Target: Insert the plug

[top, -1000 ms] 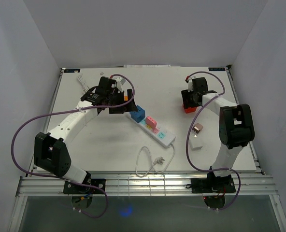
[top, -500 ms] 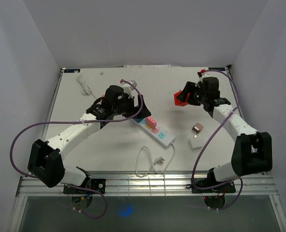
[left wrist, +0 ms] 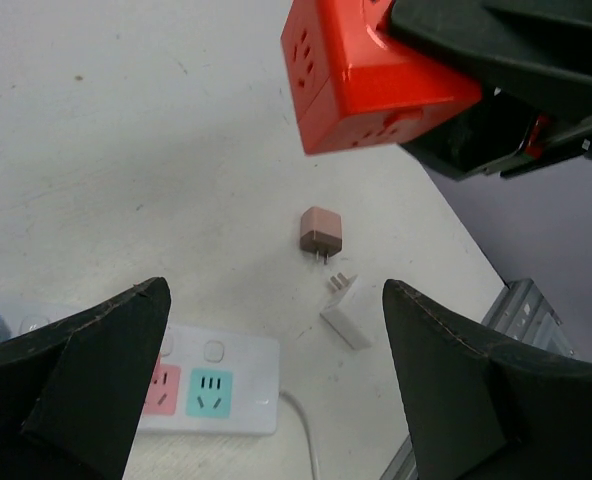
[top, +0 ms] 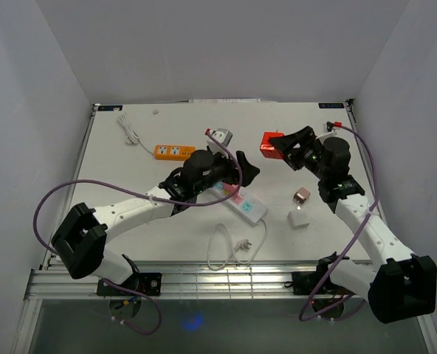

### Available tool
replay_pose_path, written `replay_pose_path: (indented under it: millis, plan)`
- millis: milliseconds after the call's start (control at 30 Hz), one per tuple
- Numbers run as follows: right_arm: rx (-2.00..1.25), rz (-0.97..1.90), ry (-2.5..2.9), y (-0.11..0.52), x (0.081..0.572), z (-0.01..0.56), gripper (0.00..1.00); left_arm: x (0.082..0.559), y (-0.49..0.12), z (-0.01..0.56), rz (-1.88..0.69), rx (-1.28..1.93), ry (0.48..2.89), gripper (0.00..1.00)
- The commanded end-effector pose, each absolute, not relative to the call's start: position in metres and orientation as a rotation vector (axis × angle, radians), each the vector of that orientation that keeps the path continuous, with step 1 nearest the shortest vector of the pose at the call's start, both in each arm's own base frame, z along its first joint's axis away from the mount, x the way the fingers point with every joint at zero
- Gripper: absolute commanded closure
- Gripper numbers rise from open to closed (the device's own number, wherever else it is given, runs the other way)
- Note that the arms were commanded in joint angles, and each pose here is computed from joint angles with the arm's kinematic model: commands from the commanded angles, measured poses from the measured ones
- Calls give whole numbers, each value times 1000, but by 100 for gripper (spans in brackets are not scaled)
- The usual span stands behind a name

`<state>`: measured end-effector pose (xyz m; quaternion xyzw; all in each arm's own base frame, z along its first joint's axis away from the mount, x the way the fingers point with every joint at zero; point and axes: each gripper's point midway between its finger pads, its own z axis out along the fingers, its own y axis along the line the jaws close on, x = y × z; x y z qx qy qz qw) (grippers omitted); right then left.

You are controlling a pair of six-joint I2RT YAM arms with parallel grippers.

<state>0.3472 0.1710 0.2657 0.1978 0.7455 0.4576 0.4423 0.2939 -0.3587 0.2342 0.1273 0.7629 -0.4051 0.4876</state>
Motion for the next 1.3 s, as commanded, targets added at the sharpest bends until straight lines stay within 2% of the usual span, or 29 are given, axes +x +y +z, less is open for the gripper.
replay_pose_path:
  millis: [0, 67, 233, 633, 1267]
  plan:
    - [621, 1319, 1664, 172, 335, 309, 67, 308, -375, 272, -920, 261, 1659, 2]
    - [653, 1275, 1616, 162, 331, 320, 67, 300, -383, 288, -924, 282, 1558, 2]
    - [669, 1303, 1587, 160, 322, 331, 65, 292, -396, 297, -973, 339, 1478, 2]
    - [790, 1404, 1563, 160, 307, 326, 66, 267, -420, 315, -962, 487, 1259, 2]
    - [814, 1441, 1588, 169, 299, 314, 66, 283, -442, 319, -884, 515, 1215, 2]
